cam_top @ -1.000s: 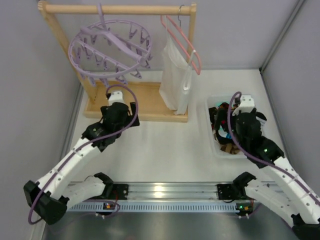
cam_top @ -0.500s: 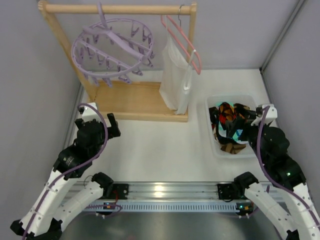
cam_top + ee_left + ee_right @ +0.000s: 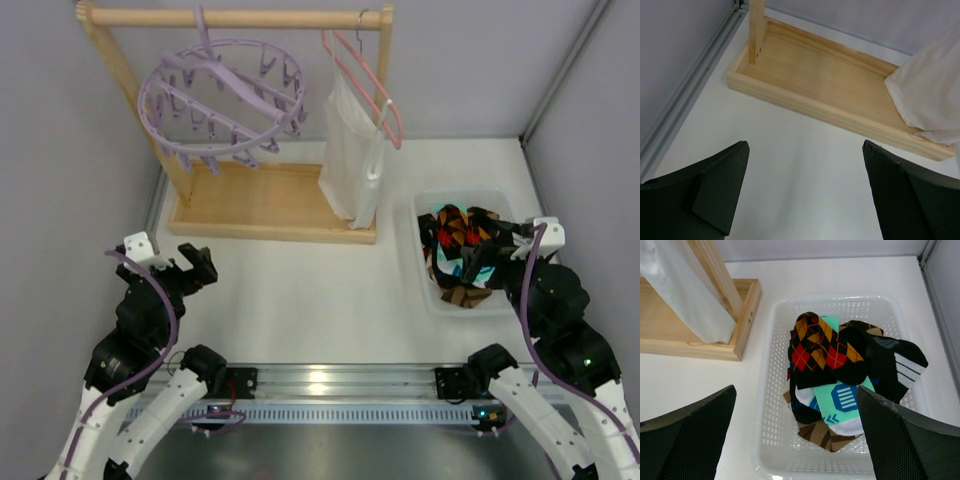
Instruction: Remove the socks clipped to the hanger
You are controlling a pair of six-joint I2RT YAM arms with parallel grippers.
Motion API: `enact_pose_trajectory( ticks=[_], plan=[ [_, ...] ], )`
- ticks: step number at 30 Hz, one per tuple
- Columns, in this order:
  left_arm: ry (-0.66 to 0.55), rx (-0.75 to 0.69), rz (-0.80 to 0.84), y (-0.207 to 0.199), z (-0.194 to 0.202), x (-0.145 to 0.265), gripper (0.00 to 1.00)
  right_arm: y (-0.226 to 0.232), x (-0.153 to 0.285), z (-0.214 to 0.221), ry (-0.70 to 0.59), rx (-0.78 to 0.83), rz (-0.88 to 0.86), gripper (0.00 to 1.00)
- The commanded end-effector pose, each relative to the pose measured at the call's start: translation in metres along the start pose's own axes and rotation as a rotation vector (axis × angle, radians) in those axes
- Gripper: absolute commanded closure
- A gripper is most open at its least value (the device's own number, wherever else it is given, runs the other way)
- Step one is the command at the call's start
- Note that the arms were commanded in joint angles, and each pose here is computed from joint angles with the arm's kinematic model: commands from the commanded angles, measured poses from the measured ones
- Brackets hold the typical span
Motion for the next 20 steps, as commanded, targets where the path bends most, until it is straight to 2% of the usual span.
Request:
enact_pose_trajectory(
  ticks=[1, 20],
  plan=[
    [-0.037, 0.008, -0.001, -0.001, -0.0049, -0.0023, 0.02, -0.005, 0.0036, 0.0003, -0.019, 0.007, 0.026, 0.01],
    [-0.02, -0.012, 0.004, -0.0047, -0.0024, -0.0103, 0.02, -0.0039, 0.0012, 0.0016, -0.02, -0.004, 0.028, 0.0]
  ],
)
Point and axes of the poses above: each gripper's point midway between its finger pads, its own x axis back along the fingers, its own y axis along the line the jaws close on, z = x × y, the point moved 5 cm from there along x, back along the fingers, and after that the axes turned 12 degrees about x, right-handed, at the moved point
